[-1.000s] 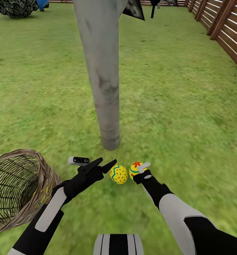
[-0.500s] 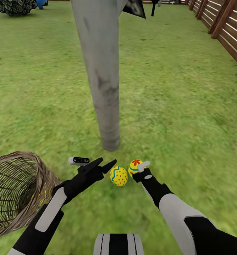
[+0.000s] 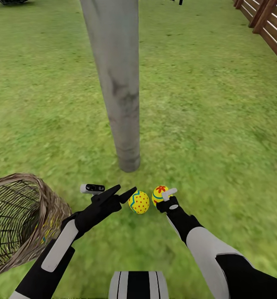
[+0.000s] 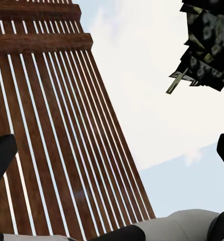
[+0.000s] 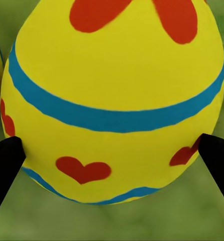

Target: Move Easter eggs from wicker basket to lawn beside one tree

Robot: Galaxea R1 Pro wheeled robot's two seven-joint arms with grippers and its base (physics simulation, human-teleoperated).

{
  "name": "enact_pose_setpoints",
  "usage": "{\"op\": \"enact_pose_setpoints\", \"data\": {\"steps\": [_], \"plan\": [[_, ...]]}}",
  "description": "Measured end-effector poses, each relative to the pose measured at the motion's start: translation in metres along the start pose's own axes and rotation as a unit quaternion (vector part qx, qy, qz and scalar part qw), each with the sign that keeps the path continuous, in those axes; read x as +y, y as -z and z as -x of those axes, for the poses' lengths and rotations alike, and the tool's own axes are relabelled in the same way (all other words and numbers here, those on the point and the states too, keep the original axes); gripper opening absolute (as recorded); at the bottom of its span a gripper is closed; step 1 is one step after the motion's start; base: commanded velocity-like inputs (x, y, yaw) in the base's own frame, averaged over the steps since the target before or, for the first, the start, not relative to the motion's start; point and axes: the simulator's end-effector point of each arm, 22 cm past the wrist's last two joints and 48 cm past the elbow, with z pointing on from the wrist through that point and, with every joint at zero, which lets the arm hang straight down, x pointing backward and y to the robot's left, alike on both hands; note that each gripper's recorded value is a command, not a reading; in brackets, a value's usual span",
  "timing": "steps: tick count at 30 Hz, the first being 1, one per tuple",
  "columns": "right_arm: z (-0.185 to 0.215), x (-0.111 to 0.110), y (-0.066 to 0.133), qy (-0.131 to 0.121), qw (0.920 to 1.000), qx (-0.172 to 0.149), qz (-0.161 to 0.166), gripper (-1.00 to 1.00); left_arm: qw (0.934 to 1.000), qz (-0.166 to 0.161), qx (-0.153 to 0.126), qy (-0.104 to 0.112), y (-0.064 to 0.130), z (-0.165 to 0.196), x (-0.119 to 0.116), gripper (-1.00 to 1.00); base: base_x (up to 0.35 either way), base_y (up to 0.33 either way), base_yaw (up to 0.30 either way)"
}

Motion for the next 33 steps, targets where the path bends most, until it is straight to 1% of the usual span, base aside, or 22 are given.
{"op": "enact_pose_setpoints", "data": {"steps": [7, 12, 29, 30, 31, 32, 33], "plan": [[-0.006, 0.002, -0.004, 0.002, 1.0, 0.004, 0.0, -1.0, 1.0, 0.003, -0.002, 0.005, 0.003, 0.0, 0.006, 1.0, 0.0, 0.0, 0.0], [0.0, -0.001, -0.01, -0.002, 1.0, -0.004, -0.004, -1.0, 0.9999, 0.007, -0.005, 0.013, 0.007, 0.0, 0.015, 1.0, 0.0, 0.0, 0.0], [0.001, -0.001, -0.01, -0.002, 1.0, -0.001, -0.004, -1.0, 0.9999, 0.008, -0.006, 0.012, 0.007, 0.001, 0.015, 1.0, 0.0, 0.0, 0.0], [0.001, -0.001, -0.01, -0.002, 1.0, -0.001, -0.004, 1.0, 0.9999, 0.008, -0.006, 0.012, 0.007, 0.0, 0.015, 1.0, 0.0, 0.0, 0.0], [-0.006, 0.002, -0.01, 0.003, 1.0, 0.005, -0.001, 1.0, 0.9999, 0.008, -0.006, 0.012, 0.007, 0.001, 0.016, 1.0, 0.0, 0.0, 0.0], [-0.019, 0.009, -0.011, 0.0, 0.9998, 0.019, 0.007, 1.0, 0.9999, 0.008, -0.006, 0.013, 0.007, 0.001, 0.016, 1.0, 0.0, 0.0, 0.0], [-0.02, 0.009, -0.011, 0.0, 0.9998, 0.02, 0.008, 1.0, 0.9999, 0.008, -0.006, 0.013, 0.007, 0.001, 0.016, 1.0, 0.0, 0.0, 0.0]]}}
